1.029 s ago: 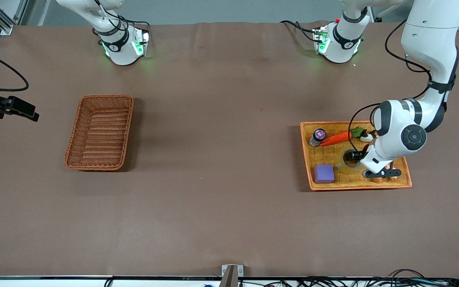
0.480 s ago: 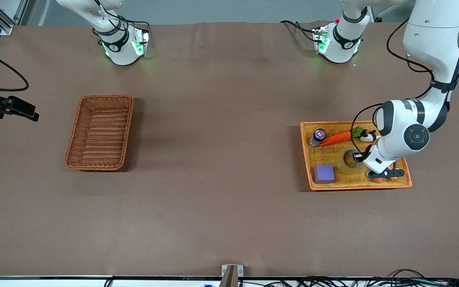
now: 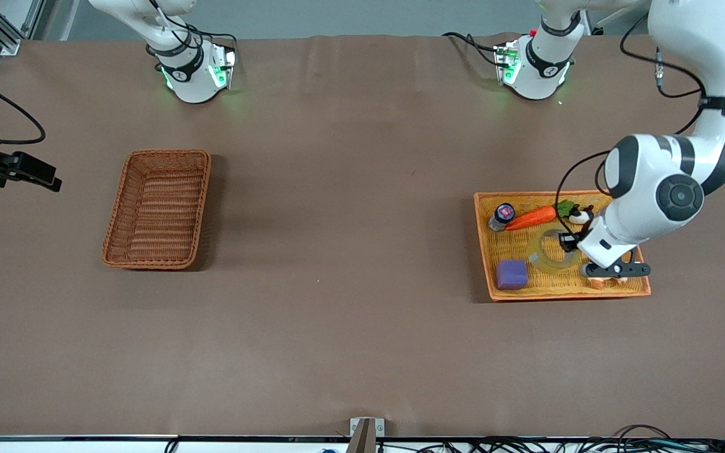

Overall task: Move tape to another basket
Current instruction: 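Lift the tape roll with the left gripper and carry it toward the table middle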

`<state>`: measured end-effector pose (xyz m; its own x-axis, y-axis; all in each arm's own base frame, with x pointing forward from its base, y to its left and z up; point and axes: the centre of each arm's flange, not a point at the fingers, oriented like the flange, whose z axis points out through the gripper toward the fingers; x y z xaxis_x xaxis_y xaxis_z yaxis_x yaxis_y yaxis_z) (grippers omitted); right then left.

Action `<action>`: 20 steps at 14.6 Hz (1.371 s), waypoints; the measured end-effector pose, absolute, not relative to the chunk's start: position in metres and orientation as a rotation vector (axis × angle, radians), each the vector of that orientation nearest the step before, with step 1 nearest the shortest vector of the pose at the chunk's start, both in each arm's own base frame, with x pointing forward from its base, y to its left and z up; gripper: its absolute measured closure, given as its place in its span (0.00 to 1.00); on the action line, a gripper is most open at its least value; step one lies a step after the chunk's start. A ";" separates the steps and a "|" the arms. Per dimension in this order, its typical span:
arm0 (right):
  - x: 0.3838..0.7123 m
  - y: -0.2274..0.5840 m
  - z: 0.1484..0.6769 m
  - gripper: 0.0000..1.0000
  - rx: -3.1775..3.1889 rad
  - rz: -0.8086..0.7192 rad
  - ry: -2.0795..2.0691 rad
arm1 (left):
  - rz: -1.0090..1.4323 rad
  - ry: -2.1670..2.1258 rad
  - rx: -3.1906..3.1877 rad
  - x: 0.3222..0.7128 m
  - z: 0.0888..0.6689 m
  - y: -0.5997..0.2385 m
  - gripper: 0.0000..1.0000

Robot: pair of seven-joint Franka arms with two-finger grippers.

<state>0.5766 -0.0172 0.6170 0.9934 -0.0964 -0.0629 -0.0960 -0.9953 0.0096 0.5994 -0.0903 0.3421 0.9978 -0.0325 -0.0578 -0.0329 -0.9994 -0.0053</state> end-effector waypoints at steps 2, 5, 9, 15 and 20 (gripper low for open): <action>0.577 -0.017 0.617 0.00 3.130 -0.099 -0.151 | 0.061 0.038 -3.156 0.598 0.368 -0.144 0.79; 0.577 -0.017 0.617 0.00 3.130 -0.100 -0.151 | 0.066 0.011 -3.189 0.583 0.369 -0.233 0.79; 0.576 -0.017 0.617 0.00 3.130 -0.101 -0.152 | 0.062 -0.053 -3.198 0.561 0.350 -0.352 0.79; 0.576 -0.017 0.617 0.00 3.130 -0.102 -0.152 | 0.040 -0.189 -3.219 0.517 0.310 -0.486 0.79; 0.576 -0.017 0.617 0.00 3.130 -0.102 -0.151 | -0.072 -0.377 -3.129 0.479 0.262 -0.565 0.79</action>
